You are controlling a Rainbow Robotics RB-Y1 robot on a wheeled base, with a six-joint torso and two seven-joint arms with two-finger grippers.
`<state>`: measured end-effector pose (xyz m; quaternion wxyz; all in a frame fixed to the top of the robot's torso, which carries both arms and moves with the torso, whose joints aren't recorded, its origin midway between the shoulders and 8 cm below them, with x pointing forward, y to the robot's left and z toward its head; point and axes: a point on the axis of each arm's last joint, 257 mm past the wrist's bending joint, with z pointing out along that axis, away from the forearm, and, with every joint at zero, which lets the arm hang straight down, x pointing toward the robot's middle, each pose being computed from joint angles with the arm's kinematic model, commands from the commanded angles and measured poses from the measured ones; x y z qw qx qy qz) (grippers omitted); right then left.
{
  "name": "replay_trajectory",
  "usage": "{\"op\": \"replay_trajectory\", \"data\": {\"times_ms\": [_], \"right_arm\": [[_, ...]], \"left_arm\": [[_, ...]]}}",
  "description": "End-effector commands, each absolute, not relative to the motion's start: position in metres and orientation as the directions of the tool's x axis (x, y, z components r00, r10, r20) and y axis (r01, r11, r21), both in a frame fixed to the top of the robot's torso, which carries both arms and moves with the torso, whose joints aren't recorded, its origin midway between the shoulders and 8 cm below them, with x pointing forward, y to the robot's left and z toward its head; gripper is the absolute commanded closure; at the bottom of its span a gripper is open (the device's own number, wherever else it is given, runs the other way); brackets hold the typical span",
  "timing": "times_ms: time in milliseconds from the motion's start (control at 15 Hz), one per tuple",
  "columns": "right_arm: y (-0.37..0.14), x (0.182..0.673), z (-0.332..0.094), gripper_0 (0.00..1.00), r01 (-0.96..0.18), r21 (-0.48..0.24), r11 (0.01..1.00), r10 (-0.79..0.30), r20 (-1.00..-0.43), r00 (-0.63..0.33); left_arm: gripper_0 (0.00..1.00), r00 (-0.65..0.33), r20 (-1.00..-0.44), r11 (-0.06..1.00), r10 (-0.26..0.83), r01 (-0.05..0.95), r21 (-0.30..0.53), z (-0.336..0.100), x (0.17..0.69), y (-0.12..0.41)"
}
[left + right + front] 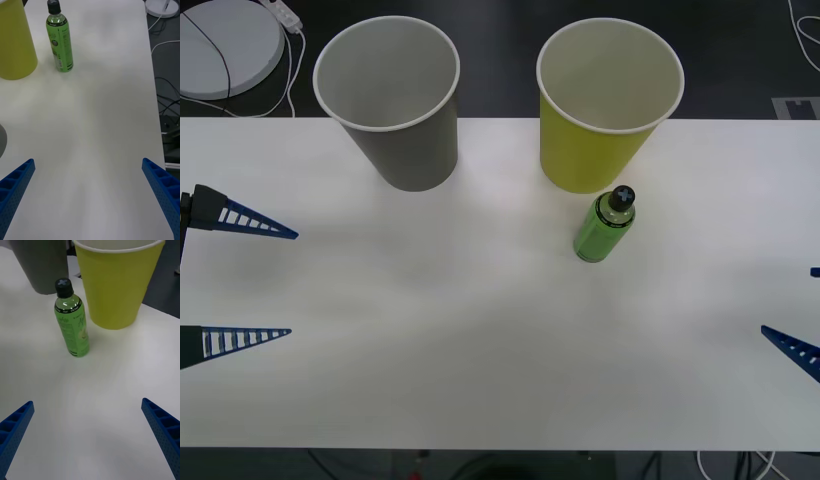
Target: Put the can into the green bin and the plastic bottle into the gray bin
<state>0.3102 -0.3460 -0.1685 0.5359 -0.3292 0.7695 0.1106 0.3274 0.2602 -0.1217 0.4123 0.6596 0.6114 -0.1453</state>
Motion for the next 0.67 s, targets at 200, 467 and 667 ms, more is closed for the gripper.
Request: {"op": "replay_trajectory", "data": {"times_ms": [200,467,667], "right_arm": [[-0.336,0.325,-0.169,0.0,-0.637,-0.194,0.746,-0.359,-0.923,-0.138],[-0.332,0.339,-0.172,0.0,-0.641,-0.251,0.726,-0.373,-0.926,-0.06],[-0.324,0.343,-0.18,0.0,-0.643,-0.235,0.729,-0.35,-0.935,-0.055]], "left_arm": [[0.0,0.21,-0.696,0.088,0.687,0.926,0.366,-0.122,0.327,0.26],[0.0,0.21,-0.696,0.088,0.687,0.926,0.366,-0.122,0.327,0.26],[0.0,0.21,-0.696,0.088,0.687,0.926,0.366,-0.122,0.327,0.26]]}}
